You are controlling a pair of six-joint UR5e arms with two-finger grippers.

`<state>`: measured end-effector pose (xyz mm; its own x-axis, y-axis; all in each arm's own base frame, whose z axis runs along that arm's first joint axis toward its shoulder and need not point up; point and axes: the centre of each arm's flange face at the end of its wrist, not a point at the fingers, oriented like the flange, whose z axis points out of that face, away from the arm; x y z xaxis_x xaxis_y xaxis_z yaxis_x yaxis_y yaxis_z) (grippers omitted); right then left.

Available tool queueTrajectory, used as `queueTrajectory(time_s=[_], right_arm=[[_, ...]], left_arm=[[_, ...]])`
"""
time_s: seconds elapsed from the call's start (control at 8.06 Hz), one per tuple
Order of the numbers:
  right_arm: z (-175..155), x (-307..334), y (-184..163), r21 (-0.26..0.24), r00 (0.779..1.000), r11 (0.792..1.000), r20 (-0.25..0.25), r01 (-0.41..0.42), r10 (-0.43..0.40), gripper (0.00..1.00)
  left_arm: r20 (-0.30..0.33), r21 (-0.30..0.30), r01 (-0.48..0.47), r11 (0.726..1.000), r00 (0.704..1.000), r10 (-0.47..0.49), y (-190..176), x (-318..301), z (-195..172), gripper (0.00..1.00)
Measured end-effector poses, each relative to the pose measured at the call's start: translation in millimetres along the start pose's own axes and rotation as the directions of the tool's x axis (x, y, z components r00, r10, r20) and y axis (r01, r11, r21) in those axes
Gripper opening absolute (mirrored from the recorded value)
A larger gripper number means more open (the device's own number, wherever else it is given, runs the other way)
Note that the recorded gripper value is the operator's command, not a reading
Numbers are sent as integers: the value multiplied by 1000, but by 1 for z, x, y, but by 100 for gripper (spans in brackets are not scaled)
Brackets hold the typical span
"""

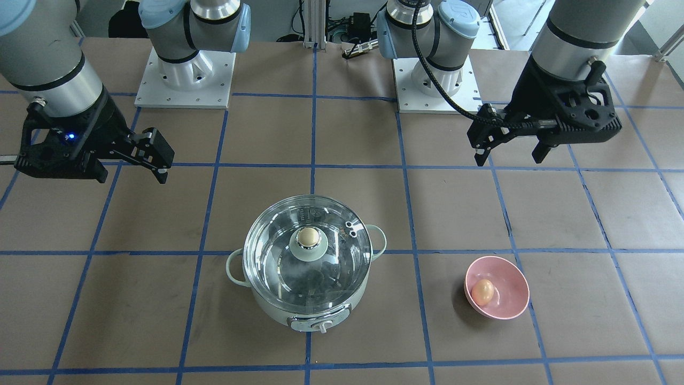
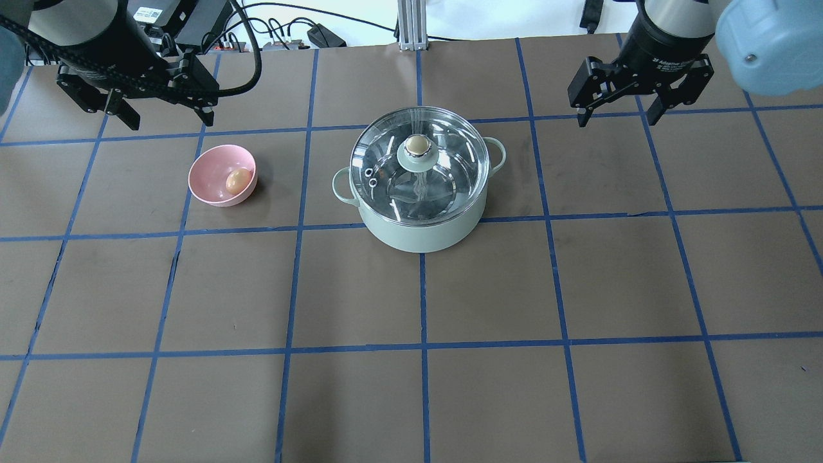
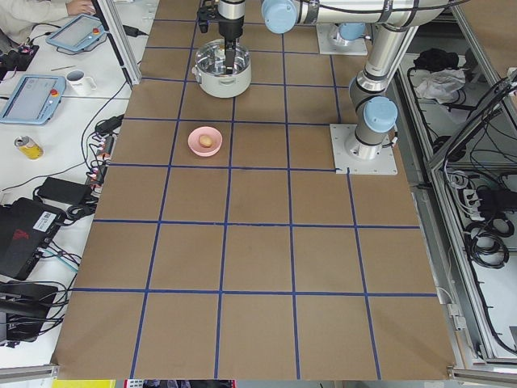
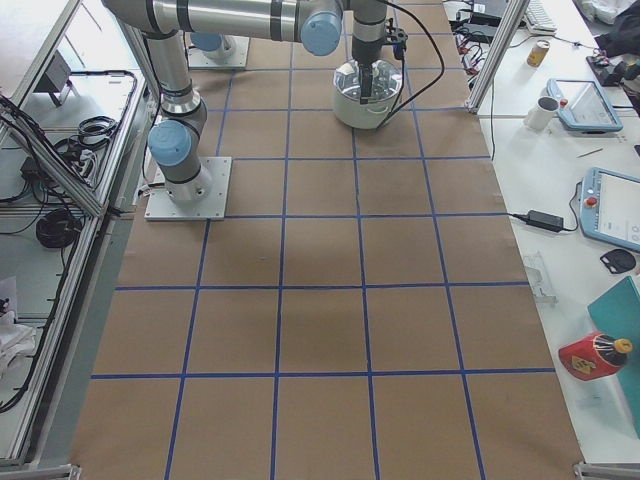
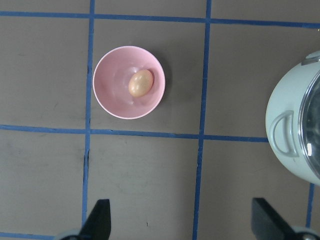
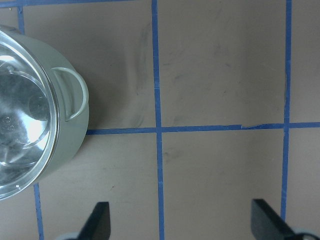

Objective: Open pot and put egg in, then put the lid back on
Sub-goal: 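Lower the right gripper to the lid knob while the left approaches the bowl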

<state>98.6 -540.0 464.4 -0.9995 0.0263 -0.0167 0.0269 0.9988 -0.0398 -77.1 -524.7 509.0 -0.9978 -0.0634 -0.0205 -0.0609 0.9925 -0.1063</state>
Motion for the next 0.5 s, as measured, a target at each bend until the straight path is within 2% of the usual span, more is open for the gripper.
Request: queueTrajectory(time_s=[0.25, 0.5], right_arm=[[-3, -5, -1, 12, 1000, 1000, 2, 4, -4, 100], [-13, -51, -4, 73, 997, 994, 4, 81, -82, 100]], left_arm=[[-94, -12, 49, 999, 994, -50, -24, -20, 28, 100], [-109, -24, 75, 997, 991, -77, -48, -39, 64, 100]])
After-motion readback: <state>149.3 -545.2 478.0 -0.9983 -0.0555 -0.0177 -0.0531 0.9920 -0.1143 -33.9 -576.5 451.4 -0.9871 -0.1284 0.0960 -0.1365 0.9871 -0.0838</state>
